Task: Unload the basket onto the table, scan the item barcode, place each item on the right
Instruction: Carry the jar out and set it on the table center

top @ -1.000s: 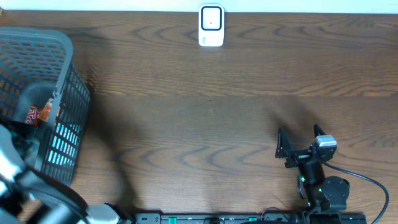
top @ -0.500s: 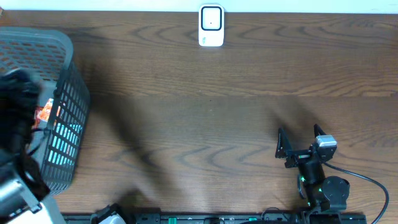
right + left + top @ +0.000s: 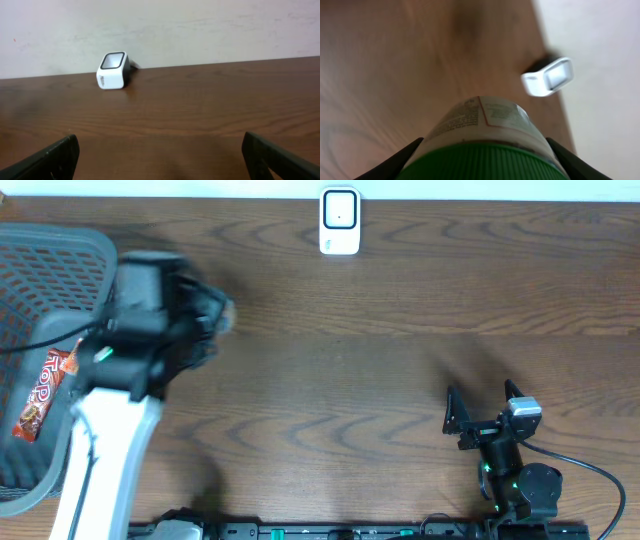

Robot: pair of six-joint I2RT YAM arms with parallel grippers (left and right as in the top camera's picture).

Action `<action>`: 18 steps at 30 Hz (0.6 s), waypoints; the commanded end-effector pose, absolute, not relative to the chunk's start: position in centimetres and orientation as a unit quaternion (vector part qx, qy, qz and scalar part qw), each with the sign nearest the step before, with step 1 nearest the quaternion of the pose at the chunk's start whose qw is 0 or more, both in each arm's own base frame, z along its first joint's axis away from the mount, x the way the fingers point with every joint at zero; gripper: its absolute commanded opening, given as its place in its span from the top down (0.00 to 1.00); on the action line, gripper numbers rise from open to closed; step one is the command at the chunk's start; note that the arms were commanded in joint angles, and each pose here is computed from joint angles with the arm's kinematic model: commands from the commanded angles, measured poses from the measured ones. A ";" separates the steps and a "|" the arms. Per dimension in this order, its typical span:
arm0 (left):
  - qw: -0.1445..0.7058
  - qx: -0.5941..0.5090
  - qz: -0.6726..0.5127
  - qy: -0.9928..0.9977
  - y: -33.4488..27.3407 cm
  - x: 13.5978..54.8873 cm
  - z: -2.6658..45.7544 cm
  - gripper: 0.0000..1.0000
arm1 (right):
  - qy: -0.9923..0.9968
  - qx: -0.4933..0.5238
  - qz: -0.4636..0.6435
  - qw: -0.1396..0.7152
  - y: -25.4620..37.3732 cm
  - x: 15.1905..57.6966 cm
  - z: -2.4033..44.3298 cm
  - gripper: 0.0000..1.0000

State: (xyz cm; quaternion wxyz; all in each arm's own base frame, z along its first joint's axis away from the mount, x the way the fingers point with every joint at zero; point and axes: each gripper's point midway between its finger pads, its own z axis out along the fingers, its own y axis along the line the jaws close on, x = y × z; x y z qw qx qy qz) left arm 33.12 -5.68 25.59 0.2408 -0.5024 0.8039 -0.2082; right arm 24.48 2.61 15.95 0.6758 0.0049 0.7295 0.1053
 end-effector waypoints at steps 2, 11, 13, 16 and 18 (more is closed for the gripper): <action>0.189 -0.607 -0.162 0.755 -8.1 34.4 20.6 0.47 | 0.729 0.009 0.109 0.675 2.6 24.5 15.9 0.01; 0.086 -0.665 -0.058 0.739 -15.4 32.8 10.1 0.51 | 0.729 0.009 0.109 0.675 2.6 24.5 15.9 0.01; 0.067 -0.683 -0.044 0.726 -16.7 32.1 8.5 0.51 | 0.729 0.009 0.109 0.675 2.6 24.5 15.9 0.01; 0.055 -0.695 -0.041 0.716 -18.5 31.9 6.7 0.50 | 0.729 0.009 0.109 0.675 2.6 24.5 15.9 0.01; 0.049 -0.706 -0.036 0.705 -19.3 31.6 5.8 0.47 | 0.729 0.009 0.109 0.675 2.6 24.5 15.9 0.01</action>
